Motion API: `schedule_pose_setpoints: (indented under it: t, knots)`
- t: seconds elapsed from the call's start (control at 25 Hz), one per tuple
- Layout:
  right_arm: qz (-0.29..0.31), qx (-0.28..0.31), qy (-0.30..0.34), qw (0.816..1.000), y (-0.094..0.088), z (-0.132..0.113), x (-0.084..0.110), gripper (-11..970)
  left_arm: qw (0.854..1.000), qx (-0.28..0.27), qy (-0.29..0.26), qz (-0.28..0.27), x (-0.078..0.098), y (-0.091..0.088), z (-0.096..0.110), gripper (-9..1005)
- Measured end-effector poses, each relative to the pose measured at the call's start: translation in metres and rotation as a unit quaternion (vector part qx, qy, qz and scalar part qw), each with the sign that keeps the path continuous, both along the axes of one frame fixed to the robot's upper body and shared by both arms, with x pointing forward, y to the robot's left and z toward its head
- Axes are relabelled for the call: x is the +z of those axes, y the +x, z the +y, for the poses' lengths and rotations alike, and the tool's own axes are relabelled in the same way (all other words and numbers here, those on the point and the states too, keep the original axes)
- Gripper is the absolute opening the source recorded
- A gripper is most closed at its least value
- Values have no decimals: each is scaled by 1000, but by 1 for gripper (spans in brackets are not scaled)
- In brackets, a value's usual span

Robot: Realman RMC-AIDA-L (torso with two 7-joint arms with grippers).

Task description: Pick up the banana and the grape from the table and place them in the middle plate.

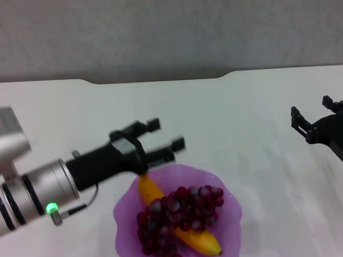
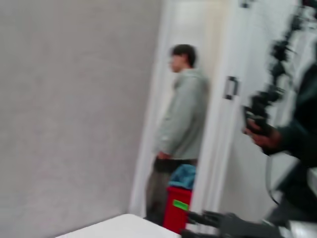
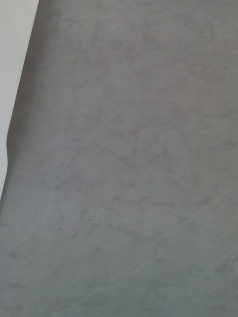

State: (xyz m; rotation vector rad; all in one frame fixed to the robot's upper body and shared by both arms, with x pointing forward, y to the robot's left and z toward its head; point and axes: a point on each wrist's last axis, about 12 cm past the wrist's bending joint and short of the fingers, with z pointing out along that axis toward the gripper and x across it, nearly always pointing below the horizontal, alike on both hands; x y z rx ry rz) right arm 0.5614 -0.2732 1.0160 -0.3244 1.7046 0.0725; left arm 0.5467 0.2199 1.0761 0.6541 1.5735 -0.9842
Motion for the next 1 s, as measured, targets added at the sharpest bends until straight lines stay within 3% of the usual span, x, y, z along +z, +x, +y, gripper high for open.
schedule_pose_setpoints:
  t: [0.08,0.24,0.36,0.48,0.64,0.84,1.0]
  knots:
    - [0,0,0,1000,0,0,0,787,999,23,-19,28,4,6,7,882]
    - [0,1,0,1000,0,0,0,787,992,75,-62,80,8,15,22,881]
    - [1,1,-1,1000,0,0,0,787,990,104,-50,82,8,21,29,880]
    - [0,1,-1,1000,0,0,0,787,989,143,-8,36,5,23,37,880]
    - [0,2,-1,1000,1,1,0,787,976,213,24,-28,-3,17,54,879]
    - [0,2,-1,1000,1,1,1,787,946,285,58,-140,-12,1,63,879]
    - [-1,5,-2,1000,2,2,1,787,905,350,115,-210,-24,-10,67,879]
